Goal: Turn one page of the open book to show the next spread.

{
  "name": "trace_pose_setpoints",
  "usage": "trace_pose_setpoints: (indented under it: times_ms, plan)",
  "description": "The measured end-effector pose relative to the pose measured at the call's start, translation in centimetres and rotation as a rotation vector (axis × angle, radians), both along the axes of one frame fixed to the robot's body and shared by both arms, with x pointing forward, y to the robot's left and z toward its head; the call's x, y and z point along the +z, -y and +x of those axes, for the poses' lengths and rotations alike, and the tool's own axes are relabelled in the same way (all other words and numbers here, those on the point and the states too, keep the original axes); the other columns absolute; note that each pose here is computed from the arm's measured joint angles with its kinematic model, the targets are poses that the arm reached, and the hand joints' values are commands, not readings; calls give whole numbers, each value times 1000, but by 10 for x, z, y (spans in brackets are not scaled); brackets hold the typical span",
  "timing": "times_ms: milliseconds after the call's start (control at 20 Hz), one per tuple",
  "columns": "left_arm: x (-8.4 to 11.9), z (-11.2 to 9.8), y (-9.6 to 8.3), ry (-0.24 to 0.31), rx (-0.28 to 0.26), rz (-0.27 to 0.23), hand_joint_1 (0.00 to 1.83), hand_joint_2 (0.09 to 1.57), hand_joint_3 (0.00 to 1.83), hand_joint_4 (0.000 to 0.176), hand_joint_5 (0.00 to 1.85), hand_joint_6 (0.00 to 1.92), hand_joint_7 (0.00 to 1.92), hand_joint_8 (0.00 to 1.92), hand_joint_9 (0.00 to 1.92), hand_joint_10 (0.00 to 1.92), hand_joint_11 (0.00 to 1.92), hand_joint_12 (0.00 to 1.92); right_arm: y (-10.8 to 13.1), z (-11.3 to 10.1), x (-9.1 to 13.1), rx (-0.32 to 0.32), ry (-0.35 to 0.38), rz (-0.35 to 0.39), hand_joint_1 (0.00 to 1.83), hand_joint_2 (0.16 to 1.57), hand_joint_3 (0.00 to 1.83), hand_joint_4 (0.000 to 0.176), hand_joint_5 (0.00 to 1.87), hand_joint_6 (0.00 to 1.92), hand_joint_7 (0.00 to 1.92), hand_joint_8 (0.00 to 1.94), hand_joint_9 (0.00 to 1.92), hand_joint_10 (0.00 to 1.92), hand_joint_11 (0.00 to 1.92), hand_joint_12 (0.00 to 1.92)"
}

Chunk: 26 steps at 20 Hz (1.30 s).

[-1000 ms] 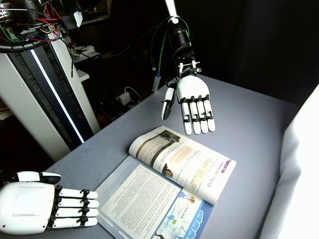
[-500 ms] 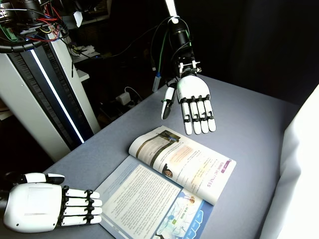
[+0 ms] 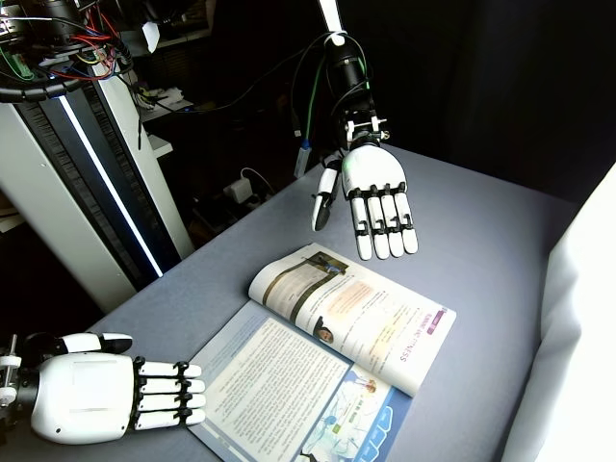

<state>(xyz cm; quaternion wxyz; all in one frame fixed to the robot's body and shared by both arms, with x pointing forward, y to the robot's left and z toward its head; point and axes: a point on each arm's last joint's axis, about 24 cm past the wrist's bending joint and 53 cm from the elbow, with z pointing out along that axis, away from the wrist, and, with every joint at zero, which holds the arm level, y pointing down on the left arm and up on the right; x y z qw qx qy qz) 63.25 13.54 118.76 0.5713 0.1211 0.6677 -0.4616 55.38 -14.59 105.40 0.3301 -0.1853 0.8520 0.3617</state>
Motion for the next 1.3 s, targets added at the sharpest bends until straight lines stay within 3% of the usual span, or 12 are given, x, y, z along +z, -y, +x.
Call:
trace_pose_setpoints:
  times_ms: [500, 700, 1000, 1300]
  plan:
    - [-1, -1, -2, -2, 4, -7, 107, 1250, 0, 0, 0, 0, 0, 0, 0, 0, 0, 0, -27, 12, 3, 32, 33, 57, 0, 1195, 0, 0, 104, 14, 0, 0, 0, 0, 0, 0]
    - [1, 1, -5, 1, 15, -11, 92, 1256, 1, 0, 0, 0, 0, 0, 0, 0, 0, 0, -46, 16, 4, 51, 36, 112, 0, 1192, 0, 0, 8, 0, 0, 0, 0, 0, 0, 0]
    - [9, 1, -12, 33, 31, -11, 103, 1266, 4, 0, 0, 0, 0, 0, 0, 0, 0, 0, -60, 26, 9, 41, 68, 169, 0, 1199, 0, 0, 0, 0, 0, 0, 0, 0, 0, 0]
    - [21, 2, -20, 64, 59, -28, 65, 1258, 0, 0, 0, 0, 0, 0, 0, 0, 0, 0, -78, 35, 29, 16, 97, 301, 0, 1204, 0, 0, 0, 0, 0, 0, 0, 0, 0, 0]
